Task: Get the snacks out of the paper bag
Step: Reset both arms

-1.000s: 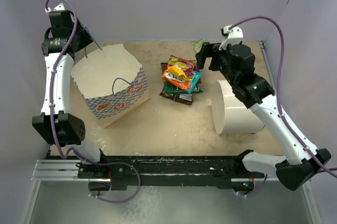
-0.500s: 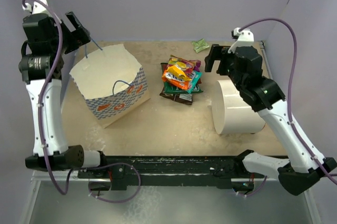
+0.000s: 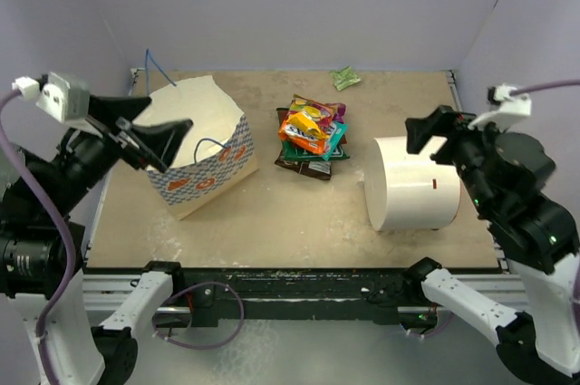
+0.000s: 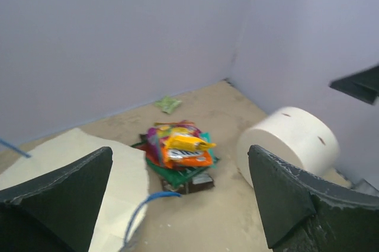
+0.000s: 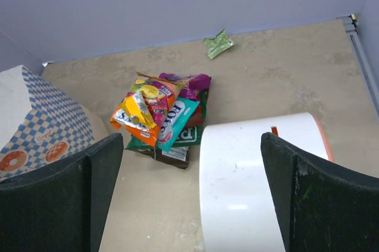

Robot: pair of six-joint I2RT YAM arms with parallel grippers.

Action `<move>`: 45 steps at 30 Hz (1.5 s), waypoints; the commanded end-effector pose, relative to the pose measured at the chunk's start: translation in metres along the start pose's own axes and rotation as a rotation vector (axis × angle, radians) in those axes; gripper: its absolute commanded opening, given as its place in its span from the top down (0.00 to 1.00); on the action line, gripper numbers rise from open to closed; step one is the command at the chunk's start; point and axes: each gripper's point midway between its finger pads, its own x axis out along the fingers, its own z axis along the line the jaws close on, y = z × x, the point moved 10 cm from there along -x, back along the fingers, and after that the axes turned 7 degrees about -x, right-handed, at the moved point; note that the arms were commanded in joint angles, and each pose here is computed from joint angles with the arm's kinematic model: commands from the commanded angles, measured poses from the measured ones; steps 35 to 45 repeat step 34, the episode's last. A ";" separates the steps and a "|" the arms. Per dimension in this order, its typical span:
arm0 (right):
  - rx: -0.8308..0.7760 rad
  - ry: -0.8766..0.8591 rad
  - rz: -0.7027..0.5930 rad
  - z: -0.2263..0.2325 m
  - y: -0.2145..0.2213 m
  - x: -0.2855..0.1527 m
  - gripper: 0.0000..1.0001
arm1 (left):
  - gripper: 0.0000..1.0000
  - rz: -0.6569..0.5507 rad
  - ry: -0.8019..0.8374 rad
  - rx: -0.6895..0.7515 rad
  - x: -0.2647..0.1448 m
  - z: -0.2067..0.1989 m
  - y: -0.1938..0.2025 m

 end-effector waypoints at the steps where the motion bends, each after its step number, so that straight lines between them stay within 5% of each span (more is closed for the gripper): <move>1: 0.085 0.027 -0.037 -0.021 0.003 -0.043 0.00 | 0.01 0.107 0.259 -0.063 -0.002 -0.016 0.025; 15: 0.177 -0.073 -0.159 -0.030 0.002 -0.079 0.00 | 0.01 0.057 0.097 -0.204 -0.029 -0.018 0.040; 45: 0.211 0.023 -0.190 -0.039 -0.002 -0.083 0.00 | 0.01 0.103 -0.022 -0.175 -0.024 -0.007 0.041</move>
